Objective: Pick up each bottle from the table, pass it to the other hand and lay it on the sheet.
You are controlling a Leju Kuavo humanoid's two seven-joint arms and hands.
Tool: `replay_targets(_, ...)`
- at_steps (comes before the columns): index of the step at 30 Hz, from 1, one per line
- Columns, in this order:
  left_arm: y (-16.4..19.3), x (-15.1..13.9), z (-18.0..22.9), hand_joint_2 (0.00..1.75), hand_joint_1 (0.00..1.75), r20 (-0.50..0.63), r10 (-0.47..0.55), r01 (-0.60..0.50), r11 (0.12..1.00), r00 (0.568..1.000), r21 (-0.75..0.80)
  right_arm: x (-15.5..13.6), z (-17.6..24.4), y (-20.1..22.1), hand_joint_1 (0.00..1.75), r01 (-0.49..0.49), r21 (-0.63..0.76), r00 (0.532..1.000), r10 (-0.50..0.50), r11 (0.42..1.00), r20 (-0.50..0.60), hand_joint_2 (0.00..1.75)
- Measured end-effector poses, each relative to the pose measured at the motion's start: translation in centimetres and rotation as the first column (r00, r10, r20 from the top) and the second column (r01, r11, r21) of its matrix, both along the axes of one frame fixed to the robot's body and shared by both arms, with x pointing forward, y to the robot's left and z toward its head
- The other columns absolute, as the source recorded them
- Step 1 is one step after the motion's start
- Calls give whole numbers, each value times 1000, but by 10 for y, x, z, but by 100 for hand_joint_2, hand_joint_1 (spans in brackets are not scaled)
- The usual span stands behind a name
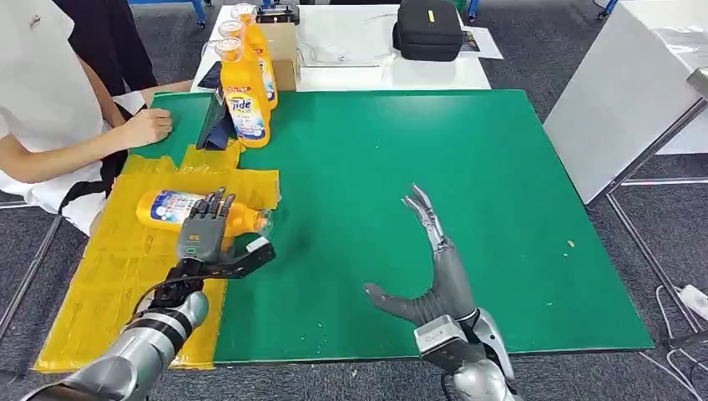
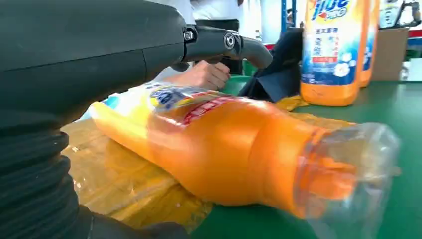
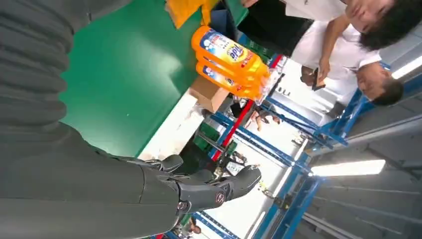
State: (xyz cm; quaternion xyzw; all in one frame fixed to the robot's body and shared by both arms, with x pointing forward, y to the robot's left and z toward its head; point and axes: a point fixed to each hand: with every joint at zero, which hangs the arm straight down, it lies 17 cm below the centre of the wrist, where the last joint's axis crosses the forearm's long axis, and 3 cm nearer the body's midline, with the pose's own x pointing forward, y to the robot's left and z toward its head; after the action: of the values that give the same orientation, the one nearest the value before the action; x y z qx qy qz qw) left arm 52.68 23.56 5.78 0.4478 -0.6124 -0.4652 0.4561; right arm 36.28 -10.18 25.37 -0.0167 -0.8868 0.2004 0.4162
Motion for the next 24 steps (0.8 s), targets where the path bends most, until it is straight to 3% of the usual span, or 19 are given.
replay_targets(3,-19,-15,8,175,0,64,-71,76,995,995,-67,1,-3,-1,0,6,-1,1000,-6,1000,-8,175)
replay_targets(5,-41,-30,34,175,0,155,-132,161,968,979,-191,1,-11,-8,0,14,27,999,-13,1000,-44,175)
replay_targets(9,-62,-58,68,175,0,173,-151,223,800,973,-556,-2,-37,-32,0,32,117,985,-11,993,-173,175)
replay_targets(10,-68,-65,76,175,0,162,-172,237,717,972,-656,-2,-43,-43,0,55,127,981,-30,990,-192,175)
replay_targets(13,-91,-94,94,175,0,145,-318,246,308,937,-919,-5,-56,-77,0,147,127,968,-117,981,-222,175)
replay_targets(15,-101,-116,109,175,0,188,-386,241,92,903,-966,-6,-63,-102,0,229,91,956,-206,969,-211,175)
replay_targets(16,-102,-122,113,175,0,203,-394,239,45,897,-970,-6,-66,-110,0,255,80,949,-234,964,-212,175)
replay_targets(24,-103,-144,125,175,0,241,-392,252,-24,888,-967,-7,-80,-138,0,319,94,921,-286,943,-264,175)
